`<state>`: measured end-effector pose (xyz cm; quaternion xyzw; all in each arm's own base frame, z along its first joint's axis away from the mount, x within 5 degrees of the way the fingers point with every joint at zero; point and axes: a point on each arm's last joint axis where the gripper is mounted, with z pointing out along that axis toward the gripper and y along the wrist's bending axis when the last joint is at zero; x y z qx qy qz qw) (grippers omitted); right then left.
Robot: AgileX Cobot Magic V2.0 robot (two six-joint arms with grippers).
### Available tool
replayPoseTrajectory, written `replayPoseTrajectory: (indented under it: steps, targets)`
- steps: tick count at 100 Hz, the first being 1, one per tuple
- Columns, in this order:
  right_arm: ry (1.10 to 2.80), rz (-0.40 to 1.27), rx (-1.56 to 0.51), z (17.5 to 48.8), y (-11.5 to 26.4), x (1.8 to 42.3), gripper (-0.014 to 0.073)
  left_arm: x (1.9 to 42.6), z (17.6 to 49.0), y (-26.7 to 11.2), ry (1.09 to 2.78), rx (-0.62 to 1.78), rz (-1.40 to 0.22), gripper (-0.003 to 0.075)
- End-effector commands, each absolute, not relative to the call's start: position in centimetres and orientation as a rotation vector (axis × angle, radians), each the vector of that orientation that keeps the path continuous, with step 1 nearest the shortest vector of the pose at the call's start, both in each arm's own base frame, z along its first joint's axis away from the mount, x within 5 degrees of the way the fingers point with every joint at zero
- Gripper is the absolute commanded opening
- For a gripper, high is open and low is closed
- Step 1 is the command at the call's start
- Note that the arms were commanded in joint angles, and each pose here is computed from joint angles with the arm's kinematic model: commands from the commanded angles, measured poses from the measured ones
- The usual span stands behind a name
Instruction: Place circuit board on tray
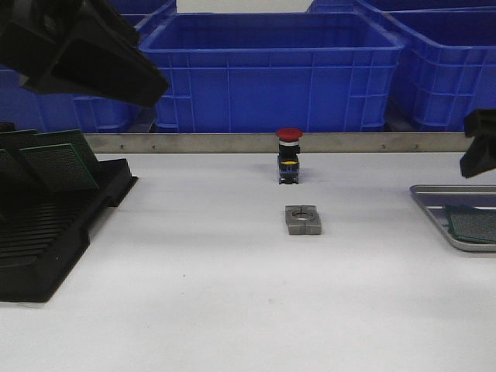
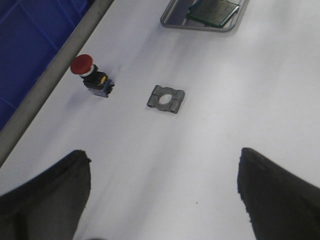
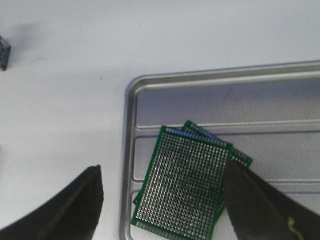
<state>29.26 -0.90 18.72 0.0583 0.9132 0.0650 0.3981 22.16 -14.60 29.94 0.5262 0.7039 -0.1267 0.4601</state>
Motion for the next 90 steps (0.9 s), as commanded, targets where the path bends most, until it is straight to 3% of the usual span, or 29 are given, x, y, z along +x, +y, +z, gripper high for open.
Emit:
replayPoseTrajectory:
  steps: [1, 11, 26, 38, 46, 53, 90]
  targets:
    - [2.179, 0.185, 0.125, 22.5, -0.8, 28.9, 0.0533, 22.2, 32.4, -14.2, 1.674, 1.178, -0.28, 0.0564]
    - [2.092, 0.196, 0.014, 25.1, -0.3, 27.8, 0.0472, 21.9, 33.3, -13.8, 1.651, 1.13, -0.257, 0.0542]
    - [1.936, 0.26, -0.225, 29.2, 1.4, 25.0, 0.025, 22.0, 34.9, -12.0, 1.655, 0.94, -0.206, 0.0408]
    - [1.821, 0.294, -0.304, 31.9, 2.1, 22.7, 0.0043, 22.2, 36.0, -9.6, 1.701, 0.736, -0.21, 0.0245]
    - [1.754, 0.311, -0.34, 33.3, 2.6, 21.3, -0.0076, 21.9, 36.4, -7.7, 1.712, 0.647, -0.179, 0.0091]
    - [1.709, 0.325, -0.367, 34.0, 2.9, 19.9, -0.006, 21.4, 36.7, -6.2, 1.709, 0.592, -0.134, -0.0019]
    - [1.608, 0.272, -0.364, 32.9, 3.2, 13.7, -0.0061, 14.9, 35.2, -1.4, 1.628, 0.226, -0.028, -0.002]
